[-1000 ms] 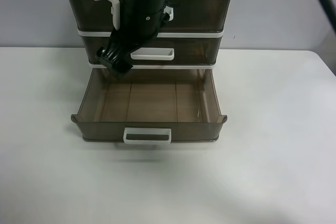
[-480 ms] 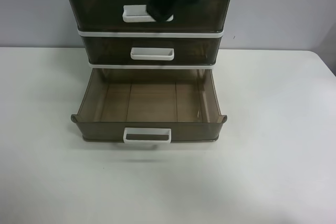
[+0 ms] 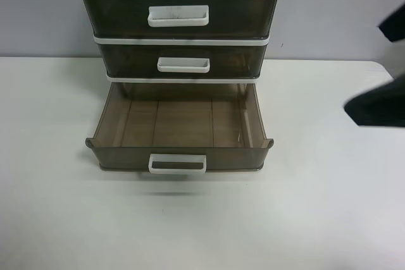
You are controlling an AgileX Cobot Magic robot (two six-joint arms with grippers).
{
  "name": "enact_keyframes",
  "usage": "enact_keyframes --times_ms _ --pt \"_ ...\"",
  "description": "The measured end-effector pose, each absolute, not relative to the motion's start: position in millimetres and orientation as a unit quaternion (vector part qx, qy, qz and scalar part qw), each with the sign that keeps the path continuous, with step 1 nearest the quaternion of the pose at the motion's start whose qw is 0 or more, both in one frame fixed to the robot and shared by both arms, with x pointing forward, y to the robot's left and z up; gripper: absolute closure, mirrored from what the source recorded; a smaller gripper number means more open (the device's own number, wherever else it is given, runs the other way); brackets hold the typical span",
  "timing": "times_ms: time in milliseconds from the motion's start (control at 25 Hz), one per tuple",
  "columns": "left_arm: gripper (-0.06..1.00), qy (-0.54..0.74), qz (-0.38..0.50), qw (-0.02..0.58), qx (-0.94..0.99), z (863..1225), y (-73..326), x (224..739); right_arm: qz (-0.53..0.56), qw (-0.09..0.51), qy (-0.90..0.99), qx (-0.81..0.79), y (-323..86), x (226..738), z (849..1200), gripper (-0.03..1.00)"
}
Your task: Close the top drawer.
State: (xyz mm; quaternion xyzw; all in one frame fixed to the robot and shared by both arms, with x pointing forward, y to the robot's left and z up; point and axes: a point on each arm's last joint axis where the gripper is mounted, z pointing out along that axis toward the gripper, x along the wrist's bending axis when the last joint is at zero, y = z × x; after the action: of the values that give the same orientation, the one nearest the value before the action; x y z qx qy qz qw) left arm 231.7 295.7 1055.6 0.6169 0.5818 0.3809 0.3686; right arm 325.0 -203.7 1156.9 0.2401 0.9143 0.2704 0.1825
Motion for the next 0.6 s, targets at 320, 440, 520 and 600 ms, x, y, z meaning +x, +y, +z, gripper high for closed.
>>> enact_keyframes --times_ms 320,440,520,600 --pt "-0.05 0.582 0.381 0.369 0.617 1056 296 232 0.285 0.207 0.860 0.369 -273 284 1097 -0.03" --pt "-0.05 0.582 0.381 0.369 0.617 1056 296 232 0.318 0.240 0.803 0.443 -287 269 1077 -0.03" --pt "-0.05 0.582 0.381 0.369 0.617 1056 296 232 0.350 0.269 0.762 0.474 -292 257 1068 -0.03" --pt "-0.05 0.582 0.381 0.369 0.617 1056 296 232 0.369 0.293 0.728 0.498 -294 247 1057 -0.03"
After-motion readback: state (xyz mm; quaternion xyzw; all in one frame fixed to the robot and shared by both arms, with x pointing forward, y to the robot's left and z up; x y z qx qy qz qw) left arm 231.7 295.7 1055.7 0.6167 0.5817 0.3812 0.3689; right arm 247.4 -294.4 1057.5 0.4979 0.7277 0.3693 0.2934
